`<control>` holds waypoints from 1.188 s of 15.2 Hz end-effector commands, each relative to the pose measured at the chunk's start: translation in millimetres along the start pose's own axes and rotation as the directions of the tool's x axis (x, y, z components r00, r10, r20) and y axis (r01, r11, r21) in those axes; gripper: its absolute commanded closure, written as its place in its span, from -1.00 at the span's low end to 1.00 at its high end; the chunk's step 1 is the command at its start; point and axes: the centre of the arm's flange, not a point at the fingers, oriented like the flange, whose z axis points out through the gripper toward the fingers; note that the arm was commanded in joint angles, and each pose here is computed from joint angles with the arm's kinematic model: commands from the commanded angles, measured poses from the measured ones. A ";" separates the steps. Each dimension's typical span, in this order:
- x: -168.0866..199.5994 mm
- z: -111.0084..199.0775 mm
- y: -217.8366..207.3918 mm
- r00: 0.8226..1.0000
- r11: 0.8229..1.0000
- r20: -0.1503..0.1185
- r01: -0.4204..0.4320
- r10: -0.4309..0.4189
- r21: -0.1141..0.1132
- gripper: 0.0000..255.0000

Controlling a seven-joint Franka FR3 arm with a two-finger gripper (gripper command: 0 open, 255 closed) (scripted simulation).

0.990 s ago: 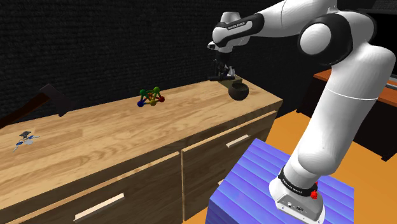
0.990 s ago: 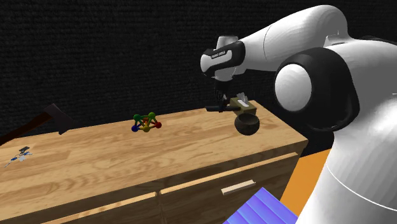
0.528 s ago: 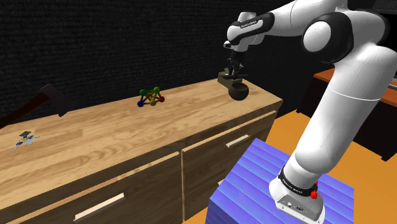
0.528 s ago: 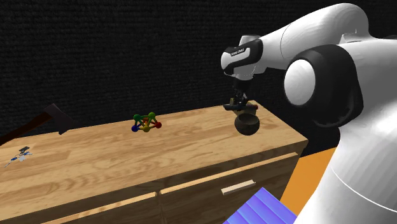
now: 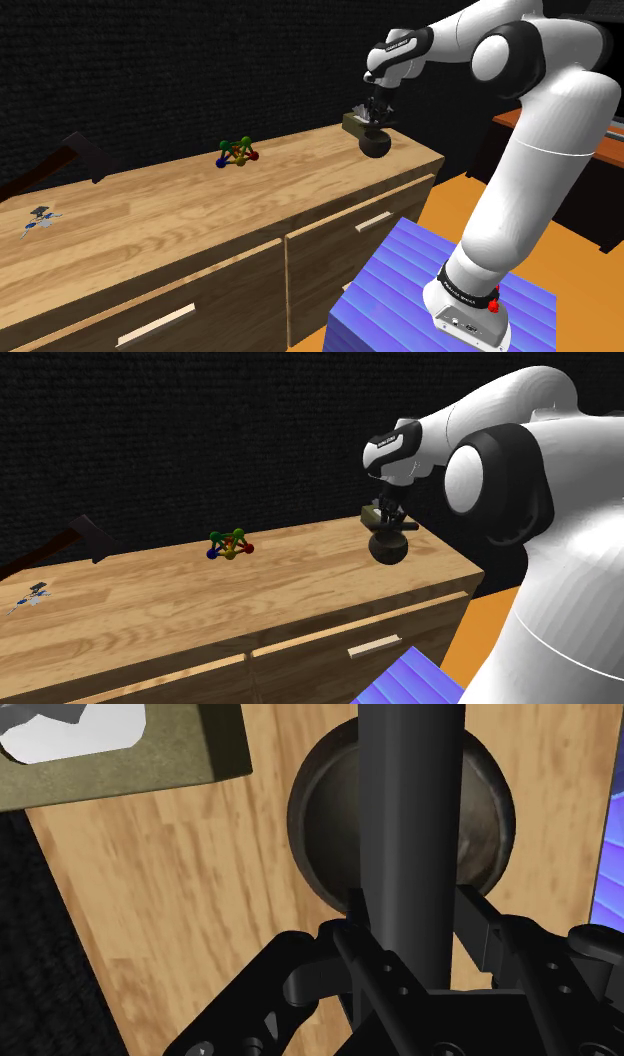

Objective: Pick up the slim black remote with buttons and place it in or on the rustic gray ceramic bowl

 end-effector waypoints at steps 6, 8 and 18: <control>-0.7 36.2 -3.4 1.000 1.000 0.000 0.000 0.000 0.000 1.00; -0.7 38.4 -3.6 1.000 1.000 0.000 0.000 0.000 0.000 1.00; -0.8 38.3 -3.4 1.000 1.000 0.000 0.000 0.000 -0.001 -1.00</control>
